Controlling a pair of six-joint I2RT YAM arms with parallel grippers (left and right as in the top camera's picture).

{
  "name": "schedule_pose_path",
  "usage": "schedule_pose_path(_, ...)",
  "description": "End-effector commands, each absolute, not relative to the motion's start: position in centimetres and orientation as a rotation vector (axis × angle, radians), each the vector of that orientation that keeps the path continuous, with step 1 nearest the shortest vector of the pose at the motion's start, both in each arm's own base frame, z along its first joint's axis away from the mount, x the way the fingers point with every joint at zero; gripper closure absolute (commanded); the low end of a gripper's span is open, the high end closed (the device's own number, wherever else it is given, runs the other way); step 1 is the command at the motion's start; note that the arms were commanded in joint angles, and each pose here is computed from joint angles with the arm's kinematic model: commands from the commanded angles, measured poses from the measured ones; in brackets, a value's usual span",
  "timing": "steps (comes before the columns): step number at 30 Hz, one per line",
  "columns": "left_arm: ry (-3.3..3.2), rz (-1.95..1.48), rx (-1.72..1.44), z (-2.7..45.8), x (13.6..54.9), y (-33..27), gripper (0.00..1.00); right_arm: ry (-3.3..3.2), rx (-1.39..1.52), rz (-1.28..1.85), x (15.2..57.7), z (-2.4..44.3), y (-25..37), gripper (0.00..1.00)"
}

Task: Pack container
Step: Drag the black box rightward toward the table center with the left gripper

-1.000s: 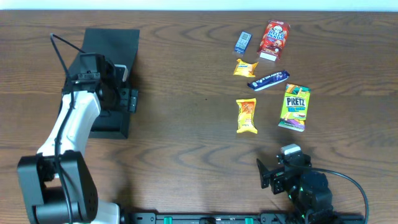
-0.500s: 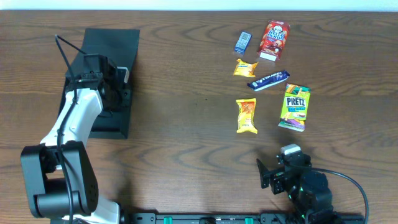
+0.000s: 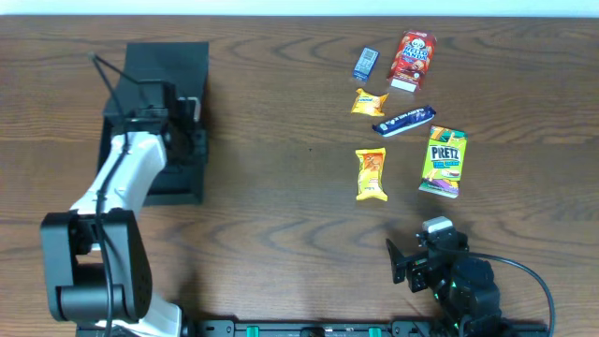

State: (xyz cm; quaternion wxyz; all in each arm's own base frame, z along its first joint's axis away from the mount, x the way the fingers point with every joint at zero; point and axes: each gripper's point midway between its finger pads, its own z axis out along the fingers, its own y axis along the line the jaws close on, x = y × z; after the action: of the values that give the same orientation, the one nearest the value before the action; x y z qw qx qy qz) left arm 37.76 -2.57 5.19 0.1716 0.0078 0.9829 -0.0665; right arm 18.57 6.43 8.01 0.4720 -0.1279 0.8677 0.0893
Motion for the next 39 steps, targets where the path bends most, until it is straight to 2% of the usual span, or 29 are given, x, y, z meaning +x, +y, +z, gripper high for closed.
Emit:
schedule_pose_path(1, 2.766, -0.259, -0.008, 5.4, 38.5, -6.2, 0.94, 2.131, -0.294, 0.208, 18.6, 7.9, 6.1, 0.01)
schedule_pose_path(7, 2.704, -0.383, -0.077, 6.4, 39.0, -12.8, 0.95, 2.131, -0.294, 0.208, 18.6, 7.9, 6.1, 0.01)
schedule_pose_path(19, 2.606, -0.655, -0.148, 8.6, 37.3, -24.4, 0.94, 2.131, -0.294, 0.208, 18.6, 7.9, 6.1, 0.01)
schedule_pose_path(26, 2.550, -0.761, -0.071, 10.0, 36.0, -28.9, 0.94, 2.131, -0.294, 0.208, 18.6, 7.9, 6.1, 0.01)
schedule_pose_path(31, 2.525, -0.706, -0.072, 10.0, 36.1, -29.1, 0.92, 2.131, -0.294, 0.208, 18.6, 7.9, 6.1, 0.01)
schedule_pose_path(32, 2.520, -0.702, -0.074, 10.0, 36.3, -29.1, 0.87, 2.131, -0.294, 0.208, 18.6, 7.9, 6.1, 0.01)
schedule_pose_path(34, 2.507, -0.703, -0.067, 10.2, 36.5, -29.0, 0.31, 2.131, -0.294, 0.208, 18.6, 7.9, 6.1, 0.01)
schedule_pose_path(35, 2.496, -0.703, -0.059, 10.4, 36.8, -29.0, 0.20, 2.131, -0.294, 0.208, 18.6, 7.9, 6.1, 0.01)
schedule_pose_path(38, 2.470, -0.703, -0.080, 11.3, 37.6, -28.3, 0.11, 2.131, -0.294, 0.208, 18.6, 7.9, 6.1, 0.01)
schedule_pose_path(39, 2.449, -0.701, -0.066, 12.0, 37.9, -27.9, 0.04, 2.131, -0.294, 0.208, 18.6, 7.9, 6.1, 0.01)
